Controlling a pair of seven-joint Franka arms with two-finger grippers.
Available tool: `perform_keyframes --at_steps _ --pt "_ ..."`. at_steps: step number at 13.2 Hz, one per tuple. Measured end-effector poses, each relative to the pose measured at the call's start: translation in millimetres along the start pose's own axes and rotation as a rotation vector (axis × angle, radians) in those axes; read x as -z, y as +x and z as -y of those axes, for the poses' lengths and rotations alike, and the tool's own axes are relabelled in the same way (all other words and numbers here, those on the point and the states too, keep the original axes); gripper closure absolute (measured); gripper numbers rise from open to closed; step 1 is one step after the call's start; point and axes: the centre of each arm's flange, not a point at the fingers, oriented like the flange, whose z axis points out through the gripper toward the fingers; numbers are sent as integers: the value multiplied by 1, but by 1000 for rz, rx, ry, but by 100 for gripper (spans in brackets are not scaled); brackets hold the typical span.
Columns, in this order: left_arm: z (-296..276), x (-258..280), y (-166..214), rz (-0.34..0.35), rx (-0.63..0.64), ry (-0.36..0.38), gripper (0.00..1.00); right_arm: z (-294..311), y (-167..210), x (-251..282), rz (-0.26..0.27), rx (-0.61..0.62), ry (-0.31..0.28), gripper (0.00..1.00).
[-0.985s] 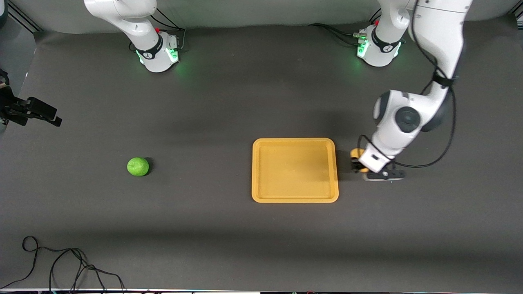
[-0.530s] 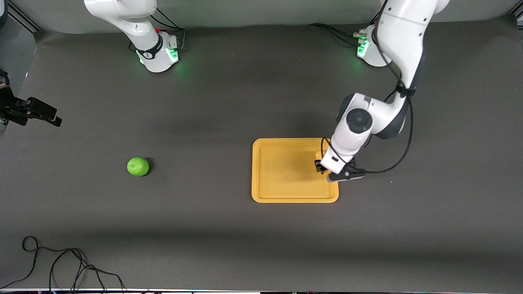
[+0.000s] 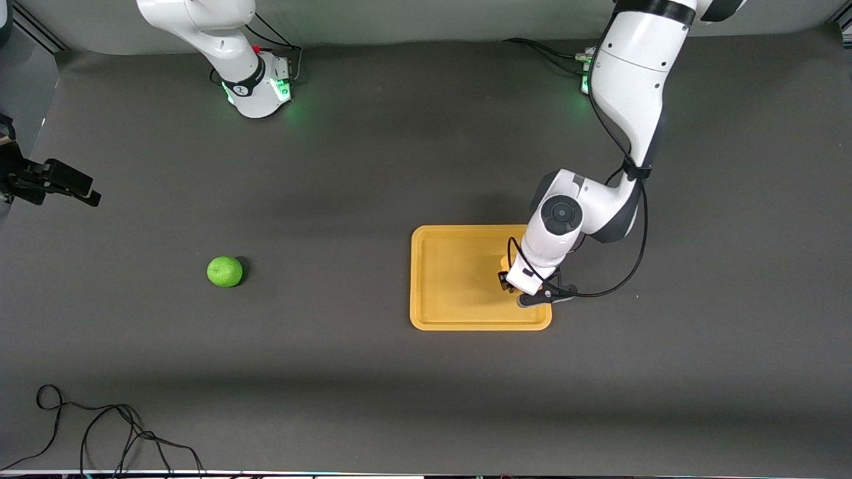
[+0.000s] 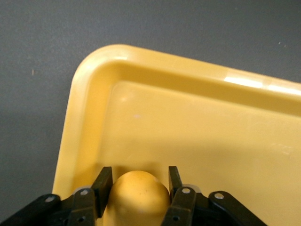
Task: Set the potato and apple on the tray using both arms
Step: 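Lower the potato onto the tray and open the left gripper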
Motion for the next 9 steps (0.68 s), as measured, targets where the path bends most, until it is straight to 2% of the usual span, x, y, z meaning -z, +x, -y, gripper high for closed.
perform_keyframes --at_steps 4,5,9 --pt "0 -5 0 -5 4 -3 4 0 0 0 0 0 0 0" --pt "-1 -4 1 -7 6 -4 0 0 0 0 0 0 0 0" --pt "-2 2 6 -9 10 -3 0 -1 0 0 0 -1 0 0"
